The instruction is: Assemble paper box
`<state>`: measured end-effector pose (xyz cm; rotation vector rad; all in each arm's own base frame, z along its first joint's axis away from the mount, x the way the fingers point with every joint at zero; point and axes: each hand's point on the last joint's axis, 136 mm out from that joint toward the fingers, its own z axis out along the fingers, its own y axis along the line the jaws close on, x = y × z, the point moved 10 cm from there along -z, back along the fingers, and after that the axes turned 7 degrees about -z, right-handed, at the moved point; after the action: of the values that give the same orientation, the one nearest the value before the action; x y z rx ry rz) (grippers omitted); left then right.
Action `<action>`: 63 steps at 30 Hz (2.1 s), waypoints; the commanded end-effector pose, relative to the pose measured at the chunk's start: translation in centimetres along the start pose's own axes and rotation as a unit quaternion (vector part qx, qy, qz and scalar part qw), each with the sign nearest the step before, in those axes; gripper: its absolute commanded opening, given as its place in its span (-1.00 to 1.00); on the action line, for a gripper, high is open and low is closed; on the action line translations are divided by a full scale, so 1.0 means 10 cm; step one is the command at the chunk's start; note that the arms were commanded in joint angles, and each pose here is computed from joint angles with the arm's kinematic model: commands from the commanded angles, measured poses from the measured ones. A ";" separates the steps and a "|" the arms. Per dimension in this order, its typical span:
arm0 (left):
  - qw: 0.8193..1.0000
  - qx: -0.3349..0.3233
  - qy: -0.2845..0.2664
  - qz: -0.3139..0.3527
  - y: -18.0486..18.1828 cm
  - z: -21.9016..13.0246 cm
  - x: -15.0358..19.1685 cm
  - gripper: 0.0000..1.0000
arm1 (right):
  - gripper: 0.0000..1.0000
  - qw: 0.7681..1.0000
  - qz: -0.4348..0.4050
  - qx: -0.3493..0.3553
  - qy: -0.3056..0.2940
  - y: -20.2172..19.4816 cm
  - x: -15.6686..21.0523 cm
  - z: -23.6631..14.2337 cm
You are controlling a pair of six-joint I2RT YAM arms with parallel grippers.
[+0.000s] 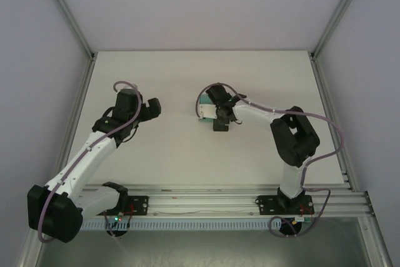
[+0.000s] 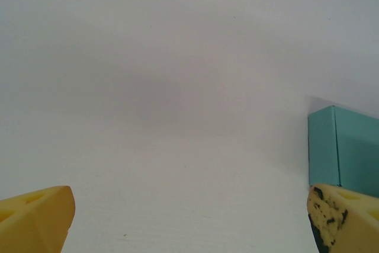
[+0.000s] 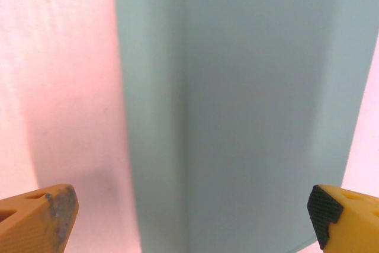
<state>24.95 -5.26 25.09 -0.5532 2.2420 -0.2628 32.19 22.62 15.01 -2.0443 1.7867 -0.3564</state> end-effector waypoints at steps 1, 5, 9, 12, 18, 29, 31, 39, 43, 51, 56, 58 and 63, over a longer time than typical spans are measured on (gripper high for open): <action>1.000 0.000 -0.003 0.001 0.01 0.05 -0.01 1.00 | 0.99 0.999 0.009 -0.027 -0.025 0.03 -0.02 -0.24; 1.000 -0.003 -0.010 0.008 -0.01 0.05 -0.05 1.00 | 0.99 0.997 0.041 0.000 -0.070 -0.02 -0.02 -0.53; 0.999 -0.006 -0.026 0.018 -0.02 0.06 -0.12 1.00 | 0.99 0.983 0.144 0.054 -0.101 -0.10 0.15 -0.86; 0.999 -0.011 -0.042 0.023 -0.01 0.10 -0.16 1.00 | 1.00 0.937 0.289 0.147 -0.134 -0.17 0.44 -1.08; 0.994 -0.055 -0.090 0.041 0.18 0.31 -0.22 1.00 | 1.00 0.708 0.615 0.282 -0.204 -0.01 1.32 -1.44; 0.961 -0.106 -0.229 0.110 0.68 0.68 0.10 1.00 | 1.00 0.558 0.725 0.385 -0.125 0.58 2.14 -0.85; 0.957 -0.108 -0.250 0.105 0.74 0.69 0.15 1.00 | 1.00 0.565 0.721 0.384 -0.116 0.60 2.18 -0.75; 0.958 -0.065 -0.252 0.118 0.78 0.84 0.18 1.00 | 1.00 0.544 0.712 0.425 -0.130 0.56 2.26 -0.59; 0.953 -0.054 -0.273 0.120 0.84 0.86 0.19 1.00 | 1.00 0.527 0.718 0.436 -0.130 0.63 2.30 -0.46; 0.955 -0.076 -0.275 0.084 1.01 1.05 0.20 1.00 | 1.00 0.548 0.732 0.383 -0.130 0.54 2.39 -0.27; 0.957 -0.079 -0.266 0.085 1.00 1.05 0.19 1.00 | 1.00 0.549 0.732 0.382 -0.129 0.54 2.39 -0.27; 0.957 -0.078 -0.267 0.085 1.00 1.05 0.19 1.00 | 1.00 0.547 0.731 0.386 -0.132 0.54 2.39 -0.27; 0.957 -0.079 -0.266 0.085 1.00 1.05 0.19 1.00 | 1.00 0.548 0.731 0.384 -0.131 0.54 2.39 -0.27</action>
<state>28.33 2.45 12.35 -0.4338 1.8240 0.1670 29.36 -1.80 12.33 0.2843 1.9417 -0.1859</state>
